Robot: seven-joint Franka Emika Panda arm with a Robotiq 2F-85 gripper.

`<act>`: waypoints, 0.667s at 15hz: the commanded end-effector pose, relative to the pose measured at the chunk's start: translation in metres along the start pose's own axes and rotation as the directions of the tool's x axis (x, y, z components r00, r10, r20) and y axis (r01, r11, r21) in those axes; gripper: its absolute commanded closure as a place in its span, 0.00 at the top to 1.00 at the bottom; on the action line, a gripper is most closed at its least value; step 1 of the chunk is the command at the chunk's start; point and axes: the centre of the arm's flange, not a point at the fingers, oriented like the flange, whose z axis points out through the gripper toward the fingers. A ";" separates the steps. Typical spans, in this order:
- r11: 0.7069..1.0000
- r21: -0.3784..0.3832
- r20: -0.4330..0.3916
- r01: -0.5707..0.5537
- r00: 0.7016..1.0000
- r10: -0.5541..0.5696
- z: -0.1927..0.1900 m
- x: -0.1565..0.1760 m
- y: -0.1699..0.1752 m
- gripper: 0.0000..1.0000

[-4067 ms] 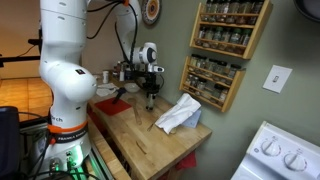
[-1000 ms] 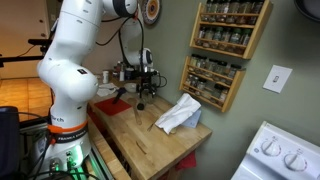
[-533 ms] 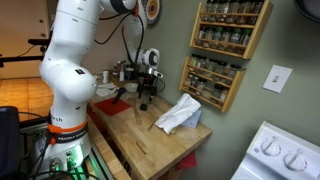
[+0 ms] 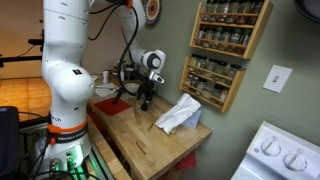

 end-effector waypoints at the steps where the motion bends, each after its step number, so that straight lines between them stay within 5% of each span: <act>1: 0.980 0.070 -0.003 -0.185 0.983 0.186 0.004 -0.022 0.019 1.00; 5: 0.919 0.072 0.044 -0.387 0.922 0.385 0.007 -0.021 0.024 1.00; 10: 0.789 0.073 0.102 -0.610 0.791 0.603 0.011 -0.022 0.025 1.00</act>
